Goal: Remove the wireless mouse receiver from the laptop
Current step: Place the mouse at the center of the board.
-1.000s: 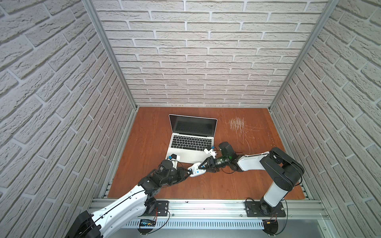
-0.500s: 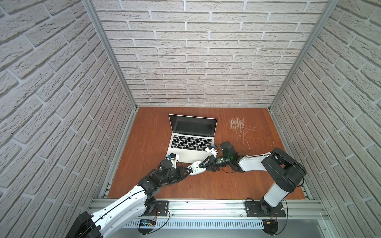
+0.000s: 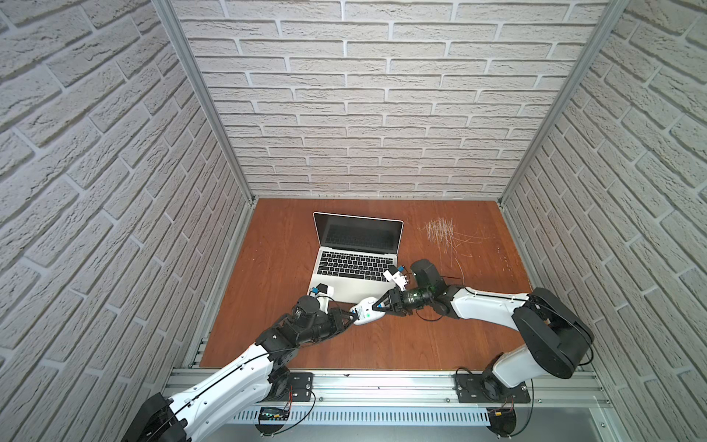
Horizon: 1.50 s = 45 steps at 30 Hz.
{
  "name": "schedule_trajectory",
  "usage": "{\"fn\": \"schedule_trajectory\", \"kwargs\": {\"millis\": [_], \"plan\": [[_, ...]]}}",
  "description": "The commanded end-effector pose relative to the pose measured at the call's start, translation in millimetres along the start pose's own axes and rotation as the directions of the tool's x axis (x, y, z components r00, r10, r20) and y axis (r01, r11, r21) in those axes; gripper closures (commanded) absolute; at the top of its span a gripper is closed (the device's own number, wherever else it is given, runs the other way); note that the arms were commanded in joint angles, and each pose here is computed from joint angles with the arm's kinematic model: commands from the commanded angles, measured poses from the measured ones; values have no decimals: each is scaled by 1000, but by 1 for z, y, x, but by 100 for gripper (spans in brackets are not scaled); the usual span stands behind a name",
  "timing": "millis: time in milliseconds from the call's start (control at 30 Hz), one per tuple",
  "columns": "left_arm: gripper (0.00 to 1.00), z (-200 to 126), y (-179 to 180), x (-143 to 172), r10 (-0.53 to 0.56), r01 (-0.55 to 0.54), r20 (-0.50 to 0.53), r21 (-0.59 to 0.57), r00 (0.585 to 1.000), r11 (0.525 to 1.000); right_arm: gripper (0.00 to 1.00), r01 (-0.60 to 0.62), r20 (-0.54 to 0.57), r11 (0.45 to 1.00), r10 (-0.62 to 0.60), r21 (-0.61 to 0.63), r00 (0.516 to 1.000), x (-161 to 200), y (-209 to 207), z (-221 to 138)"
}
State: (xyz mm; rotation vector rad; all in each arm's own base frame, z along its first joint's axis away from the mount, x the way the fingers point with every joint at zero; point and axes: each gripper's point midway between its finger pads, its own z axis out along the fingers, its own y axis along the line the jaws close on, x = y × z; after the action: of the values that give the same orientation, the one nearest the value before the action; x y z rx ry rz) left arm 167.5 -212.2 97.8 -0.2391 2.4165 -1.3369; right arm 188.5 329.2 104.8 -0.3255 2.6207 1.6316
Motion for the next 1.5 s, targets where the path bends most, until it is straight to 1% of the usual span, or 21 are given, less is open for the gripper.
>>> {"fn": "schedule_trajectory", "kwargs": {"millis": [0,100,200,333,400,467,500,567,600,633,733,800,900,1000,1067,1133,1300,1367,1400,1467], "plan": [[56,0,-5,2,63,-62,-13,6,998,998,97,99,15,995,-99,6,995,-1,21,-6],[38,0,-5,1,65,-65,-11,1,998,998,97,122,29,991,-123,48,992,-1,18,-12],[28,0,-5,1,66,-66,-9,-1,998,998,97,140,34,986,-144,85,989,-2,14,-16],[26,-1,-1,2,64,-64,-7,-14,998,998,97,163,37,977,-170,135,985,-3,11,-22],[22,-3,0,2,62,-62,-3,-19,998,998,97,165,51,973,-175,162,983,-6,8,-29],[20,-5,2,2,62,-62,4,-28,998,998,97,170,81,954,-195,247,977,-14,-1,-44],[19,-6,4,2,60,-60,7,-38,998,997,97,180,98,933,-220,311,971,-19,-7,-54],[17,-9,10,3,56,-56,9,-62,998,996,97,216,112,877,-289,429,951,-28,-10,-79],[17,-10,13,4,55,-54,9,-73,998,996,97,237,125,838,-337,491,933,-35,-10,-93],[16,-11,15,5,55,-54,10,-84,998,995,97,255,129,788,-387,560,913,-42,-10,-108],[15,-13,24,6,48,-46,15,-122,999,991,97,284,107,604,-527,745,843,-61,-11,-152],[14,-13,28,5,44,-41,19,-136,999,990,97,286,48,457,-592,842,805,-72,-16,-176],[14,-13,31,4,41,-36,25,-151,999,988,97,318,-81,282,-621,905,780,-83,-26,-193],[13,-13,35,4,36,-32,25,-174,999,984,97,351,-196,150,-601,924,775,-93,-35,-201],[13,-13,38,4,36,-32,21,-191,999,981,97,371,-260,73,-589,926,765,-100,-39,-204],[13,-13,40,4,36,-31,18,-204,999,978,97,384,-308,9,-581,923,754,-108,-43,-205],[12,-14,43,3,36,-30,25,-225,999,974,97,439,-444,-152,-554,885,704,-117,-53,-192],[11,-14,44,2,36,-27,33,-231,999,973,97,476,-497,-194,-549,858,672,-114,-57,-179],[11,-14,45,1,35,-27,33,-234,999,972,97,496,-520,-207,-549,843,655,-112,-59,-171],[11,-14,46,1,34,-25,34,-237,999,971,97,528,-555,-222,-535,820,637,-106,-66,-159]]}}
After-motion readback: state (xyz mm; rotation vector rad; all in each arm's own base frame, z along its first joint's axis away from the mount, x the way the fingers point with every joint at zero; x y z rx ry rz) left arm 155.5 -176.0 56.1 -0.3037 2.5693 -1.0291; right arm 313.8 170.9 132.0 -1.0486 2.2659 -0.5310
